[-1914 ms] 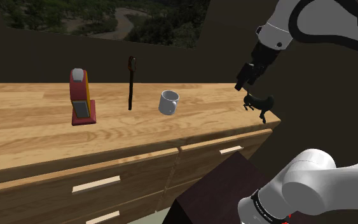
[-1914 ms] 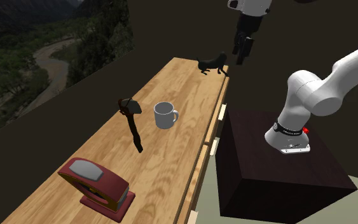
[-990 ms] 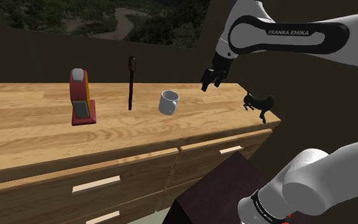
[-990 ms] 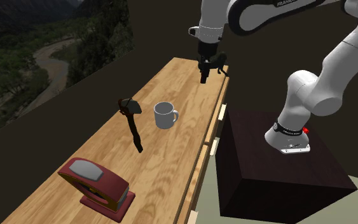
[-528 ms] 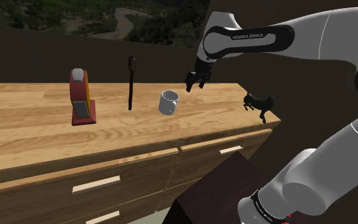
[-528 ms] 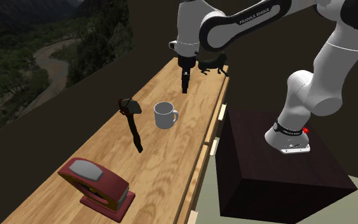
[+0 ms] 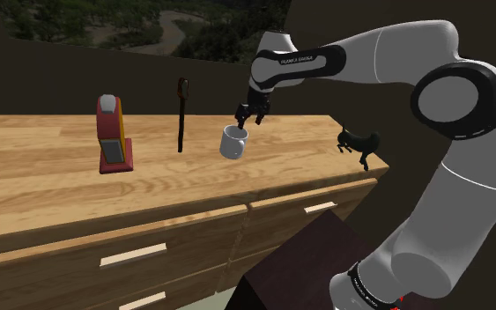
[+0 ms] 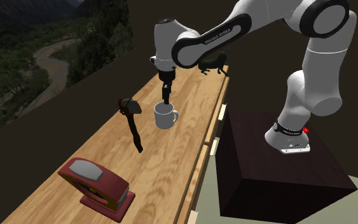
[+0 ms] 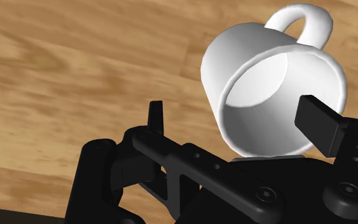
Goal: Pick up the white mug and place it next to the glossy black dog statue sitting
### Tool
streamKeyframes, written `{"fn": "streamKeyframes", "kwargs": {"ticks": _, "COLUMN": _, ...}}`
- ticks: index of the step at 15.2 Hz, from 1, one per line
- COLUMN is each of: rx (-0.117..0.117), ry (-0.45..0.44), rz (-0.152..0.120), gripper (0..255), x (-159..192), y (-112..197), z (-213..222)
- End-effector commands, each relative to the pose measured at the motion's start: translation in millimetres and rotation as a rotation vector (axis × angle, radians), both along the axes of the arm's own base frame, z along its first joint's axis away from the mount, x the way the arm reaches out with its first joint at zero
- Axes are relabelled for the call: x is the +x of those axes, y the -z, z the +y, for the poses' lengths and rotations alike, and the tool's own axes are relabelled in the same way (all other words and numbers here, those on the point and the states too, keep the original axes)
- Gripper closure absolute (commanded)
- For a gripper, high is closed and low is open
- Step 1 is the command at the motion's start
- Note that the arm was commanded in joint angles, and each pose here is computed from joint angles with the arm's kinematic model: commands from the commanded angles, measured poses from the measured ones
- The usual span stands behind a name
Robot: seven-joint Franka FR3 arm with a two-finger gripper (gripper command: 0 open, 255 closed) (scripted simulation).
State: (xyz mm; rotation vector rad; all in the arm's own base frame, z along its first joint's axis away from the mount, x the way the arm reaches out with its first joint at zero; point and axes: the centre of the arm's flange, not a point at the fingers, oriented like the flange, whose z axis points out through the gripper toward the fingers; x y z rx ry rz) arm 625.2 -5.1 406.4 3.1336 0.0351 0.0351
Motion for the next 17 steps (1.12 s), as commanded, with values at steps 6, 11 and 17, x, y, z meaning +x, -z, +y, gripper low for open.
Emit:
{"fn": "streamKeyframes", "kwargs": {"ticks": 6, "rx": 0.003, "ry": -0.001, "rz": 0.003, "gripper": 0, "x": 18, "y": 39, "z": 1}}
{"fn": "streamKeyframes", "kwargs": {"ticks": 11, "rx": 0.003, "ry": -0.001, "rz": 0.003, "gripper": 0, "x": 18, "y": 53, "z": 1}}
{"fn": "streamKeyframes", "kwargs": {"ticks": 17, "rx": 0.003, "ry": -0.001, "rz": 0.003, "gripper": 255, "x": 18, "y": 53, "z": 1}}
